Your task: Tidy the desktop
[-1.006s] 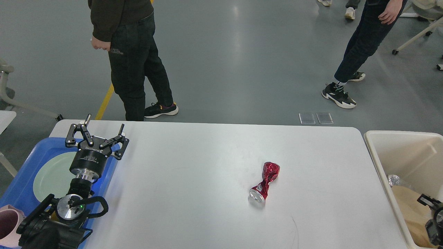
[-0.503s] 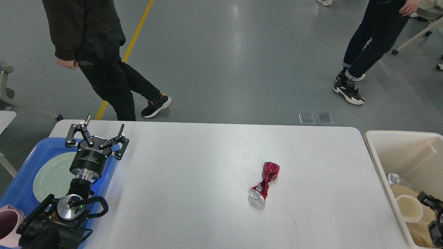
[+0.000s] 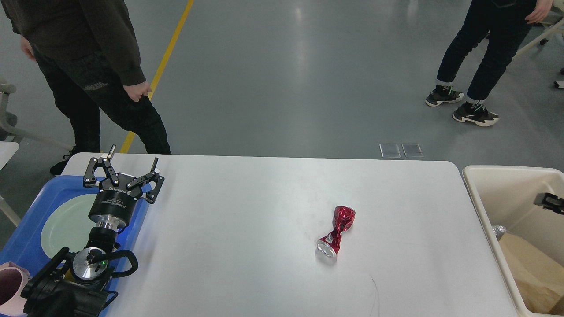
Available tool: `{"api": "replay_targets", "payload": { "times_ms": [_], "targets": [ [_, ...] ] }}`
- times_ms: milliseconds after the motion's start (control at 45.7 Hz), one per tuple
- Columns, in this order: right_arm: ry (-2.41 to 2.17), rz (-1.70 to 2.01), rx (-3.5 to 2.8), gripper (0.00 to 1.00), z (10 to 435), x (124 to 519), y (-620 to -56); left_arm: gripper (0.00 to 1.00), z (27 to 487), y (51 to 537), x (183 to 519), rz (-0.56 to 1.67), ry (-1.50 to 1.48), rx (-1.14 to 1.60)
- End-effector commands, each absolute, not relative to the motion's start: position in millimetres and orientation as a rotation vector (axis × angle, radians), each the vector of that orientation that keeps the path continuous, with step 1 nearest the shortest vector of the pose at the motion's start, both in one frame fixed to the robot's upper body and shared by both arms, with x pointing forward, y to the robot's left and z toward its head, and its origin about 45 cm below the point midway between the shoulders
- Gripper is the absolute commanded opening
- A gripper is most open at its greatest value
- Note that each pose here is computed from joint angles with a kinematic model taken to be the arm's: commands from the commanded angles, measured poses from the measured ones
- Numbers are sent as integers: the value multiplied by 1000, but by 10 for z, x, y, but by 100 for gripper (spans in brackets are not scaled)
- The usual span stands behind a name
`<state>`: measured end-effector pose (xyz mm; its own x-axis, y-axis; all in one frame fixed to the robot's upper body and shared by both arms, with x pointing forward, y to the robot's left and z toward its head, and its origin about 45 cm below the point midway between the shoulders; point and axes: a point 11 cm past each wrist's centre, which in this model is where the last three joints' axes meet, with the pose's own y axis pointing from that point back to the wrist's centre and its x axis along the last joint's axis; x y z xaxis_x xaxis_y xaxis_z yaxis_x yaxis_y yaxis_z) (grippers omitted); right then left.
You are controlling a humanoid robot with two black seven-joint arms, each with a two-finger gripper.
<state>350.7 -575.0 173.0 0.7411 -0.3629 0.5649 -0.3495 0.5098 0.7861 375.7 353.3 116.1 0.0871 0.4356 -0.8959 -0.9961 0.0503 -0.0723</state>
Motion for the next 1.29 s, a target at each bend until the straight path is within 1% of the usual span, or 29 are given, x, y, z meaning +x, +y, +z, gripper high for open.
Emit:
{"api": "replay_targets", "payload": {
  "times_ms": [0, 197, 219, 284, 328, 525, 613, 722, 831, 1138, 1269],
  "targets": [
    [-650, -34, 1147, 100, 2244, 3823, -5325, 96, 1159, 3531, 3757, 1307, 831, -885],
    [-352, -62, 1209, 100, 2754, 4020, -4360, 96, 1159, 3531, 3757, 1307, 831, -885],
    [-281, -72, 1228, 100, 2909, 4014, -4123, 96, 1161, 3534, 3757, 1307, 831, -887],
    [-198, -70, 1271, 100, 3215, 3976, -3769, 96, 1159, 3531, 3757, 1307, 831, -885],
    [-164, -58, 1301, 100, 3412, 3914, -3573, 96, 1154, 3534, 3752, 1309, 831, -886],
    [-65, -1, 1399, 100, 3995, 3404, -2819, 96, 1155, 3536, 3752, 1309, 830, -887],
    [-68, 49, 1435, 100, 4287, 3199, -2654, 96, 1155, 3536, 3752, 1309, 830, -887],
    [-83, 87, 1474, 100, 4559, 2975, -2580, 96, 1155, 3536, 3752, 1309, 830, -887],
    [-62, 95, 1483, 100, 4575, 2860, -2522, 96, 1156, 3538, 3752, 1310, 830, -890],
    [-91, 109, 1522, 100, 4571, 2900, -2444, 96, 1154, 3534, 3752, 1309, 831, -886],
    [-115, 111, 1514, 100, 4446, 3009, -2415, 96, 1154, 3534, 3752, 1309, 831, -886]
  ]
}}
